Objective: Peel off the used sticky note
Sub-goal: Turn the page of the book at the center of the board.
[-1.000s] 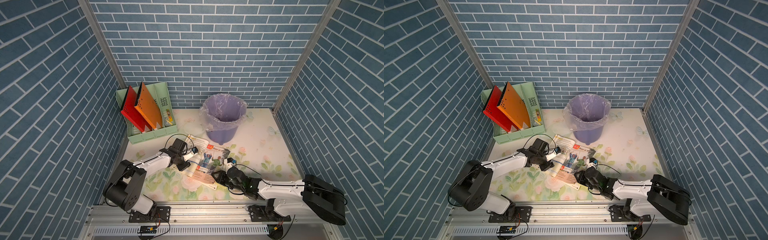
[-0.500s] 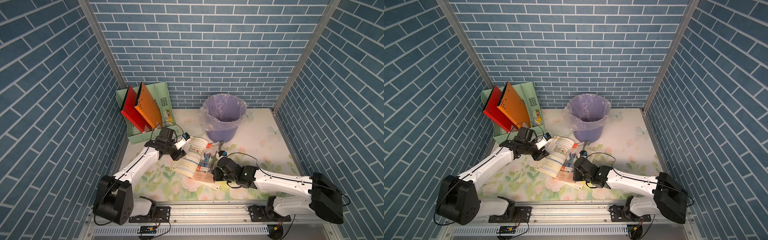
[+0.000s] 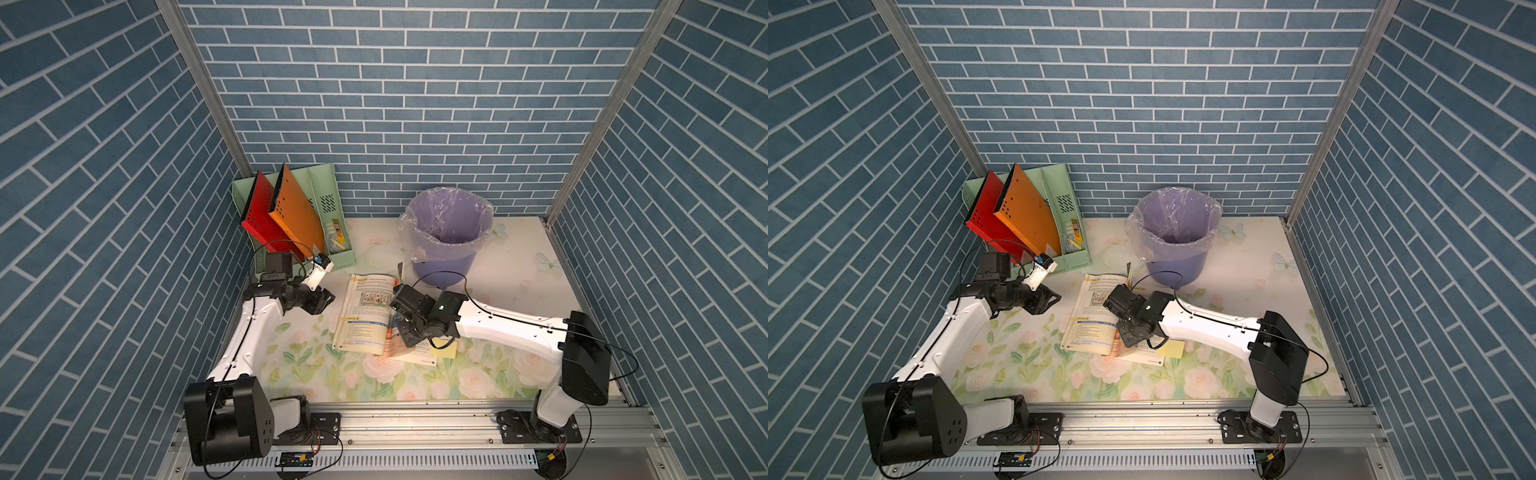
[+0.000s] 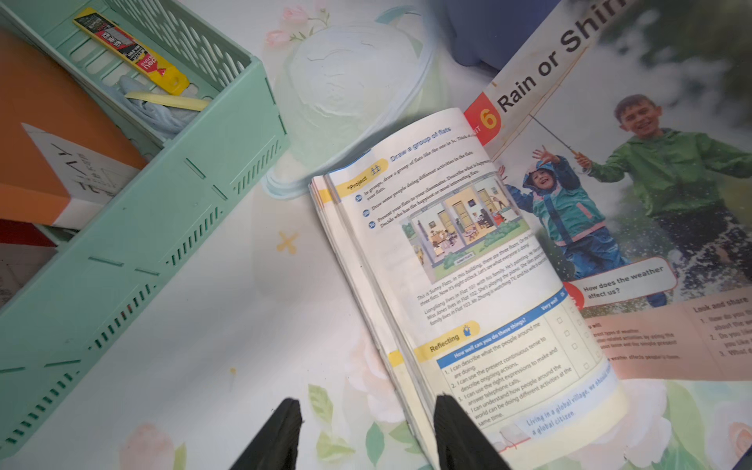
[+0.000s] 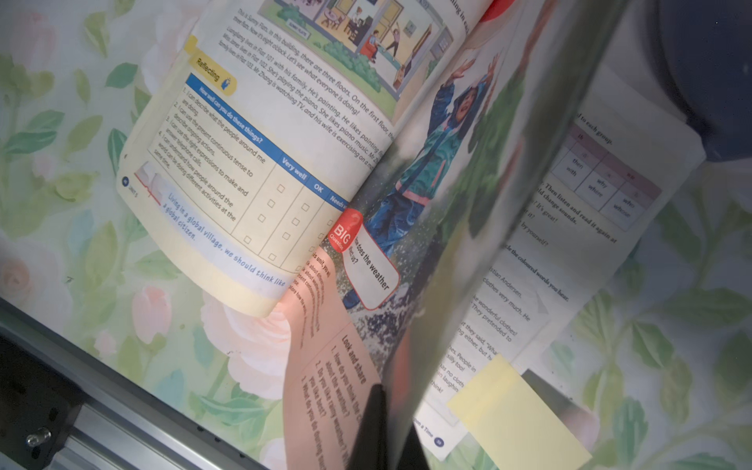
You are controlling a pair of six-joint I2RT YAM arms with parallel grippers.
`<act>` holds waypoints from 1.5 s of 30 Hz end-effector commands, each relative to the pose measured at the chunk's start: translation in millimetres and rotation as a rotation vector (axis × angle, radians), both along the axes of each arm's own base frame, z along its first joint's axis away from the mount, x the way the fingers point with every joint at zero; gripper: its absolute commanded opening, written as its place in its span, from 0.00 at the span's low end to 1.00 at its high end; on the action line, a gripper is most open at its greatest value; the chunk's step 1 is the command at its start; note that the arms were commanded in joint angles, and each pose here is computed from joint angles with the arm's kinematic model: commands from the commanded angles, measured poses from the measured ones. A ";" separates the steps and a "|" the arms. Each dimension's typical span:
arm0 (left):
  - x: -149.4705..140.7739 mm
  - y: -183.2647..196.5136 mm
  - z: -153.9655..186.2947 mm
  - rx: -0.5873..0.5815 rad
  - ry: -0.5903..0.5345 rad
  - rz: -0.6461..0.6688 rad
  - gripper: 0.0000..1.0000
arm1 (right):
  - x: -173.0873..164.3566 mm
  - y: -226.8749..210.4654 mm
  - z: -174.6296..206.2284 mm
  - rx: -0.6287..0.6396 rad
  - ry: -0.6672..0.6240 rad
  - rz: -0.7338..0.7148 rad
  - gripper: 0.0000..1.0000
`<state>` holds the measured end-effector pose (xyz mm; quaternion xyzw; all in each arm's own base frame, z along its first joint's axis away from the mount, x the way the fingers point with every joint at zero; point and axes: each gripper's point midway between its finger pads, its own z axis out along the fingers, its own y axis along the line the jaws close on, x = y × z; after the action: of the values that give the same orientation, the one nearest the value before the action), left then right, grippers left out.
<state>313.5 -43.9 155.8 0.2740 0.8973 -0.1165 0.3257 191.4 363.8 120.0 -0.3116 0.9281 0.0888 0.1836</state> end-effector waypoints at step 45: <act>15.2 25.2 -113.8 0.108 0.174 0.107 0.55 | -42.3 213.4 -33.5 0.344 0.130 0.168 0.74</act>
<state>334.3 -19.8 56.1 0.2319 0.9350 -0.0857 0.2542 145.1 562.5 46.2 -0.3382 0.9055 0.2170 0.1361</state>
